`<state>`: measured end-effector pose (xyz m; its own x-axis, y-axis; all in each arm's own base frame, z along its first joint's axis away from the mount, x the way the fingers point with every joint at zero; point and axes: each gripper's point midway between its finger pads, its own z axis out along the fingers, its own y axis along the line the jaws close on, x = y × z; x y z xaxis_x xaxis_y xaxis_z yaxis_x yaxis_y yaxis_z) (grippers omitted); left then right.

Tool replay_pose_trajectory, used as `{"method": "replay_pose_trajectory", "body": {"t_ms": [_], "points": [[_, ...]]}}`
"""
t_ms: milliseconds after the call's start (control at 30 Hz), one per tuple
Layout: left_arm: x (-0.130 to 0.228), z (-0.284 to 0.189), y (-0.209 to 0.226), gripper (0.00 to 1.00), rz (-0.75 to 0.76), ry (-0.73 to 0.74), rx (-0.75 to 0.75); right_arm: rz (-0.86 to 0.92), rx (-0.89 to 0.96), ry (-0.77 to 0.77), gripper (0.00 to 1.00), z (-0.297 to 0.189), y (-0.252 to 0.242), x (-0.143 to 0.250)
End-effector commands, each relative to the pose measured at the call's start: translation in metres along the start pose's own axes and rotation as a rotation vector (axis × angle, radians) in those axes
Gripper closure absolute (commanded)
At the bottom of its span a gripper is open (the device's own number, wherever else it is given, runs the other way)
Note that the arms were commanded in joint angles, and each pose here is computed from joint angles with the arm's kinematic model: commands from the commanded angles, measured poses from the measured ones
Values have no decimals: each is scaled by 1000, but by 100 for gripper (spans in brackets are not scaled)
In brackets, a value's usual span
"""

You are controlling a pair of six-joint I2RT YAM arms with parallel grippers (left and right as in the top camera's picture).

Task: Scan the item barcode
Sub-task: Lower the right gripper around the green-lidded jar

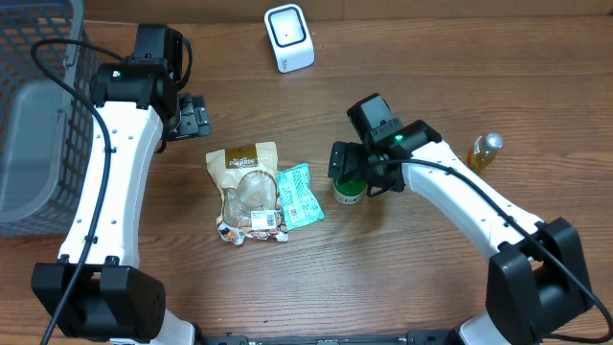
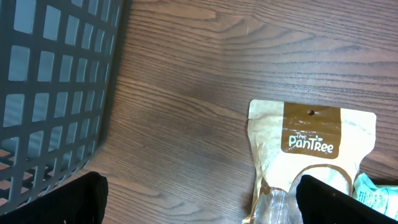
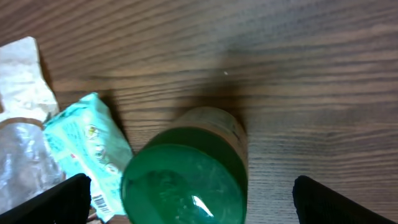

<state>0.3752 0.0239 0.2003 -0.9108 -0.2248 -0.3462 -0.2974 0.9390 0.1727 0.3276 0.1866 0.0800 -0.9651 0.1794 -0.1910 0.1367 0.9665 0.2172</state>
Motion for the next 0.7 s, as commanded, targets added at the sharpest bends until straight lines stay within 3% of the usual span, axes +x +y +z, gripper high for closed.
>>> {"method": "replay_pose_trajectory", "body": {"t_ms": [0, 667], "points": [[-5, -1, 3, 0, 0, -12, -11, -13, 8, 8, 0, 10, 6, 6], [-5, -1, 3, 0, 0, -12, -11, -52, 123, 23, 0, 19, -6, 19]]}}
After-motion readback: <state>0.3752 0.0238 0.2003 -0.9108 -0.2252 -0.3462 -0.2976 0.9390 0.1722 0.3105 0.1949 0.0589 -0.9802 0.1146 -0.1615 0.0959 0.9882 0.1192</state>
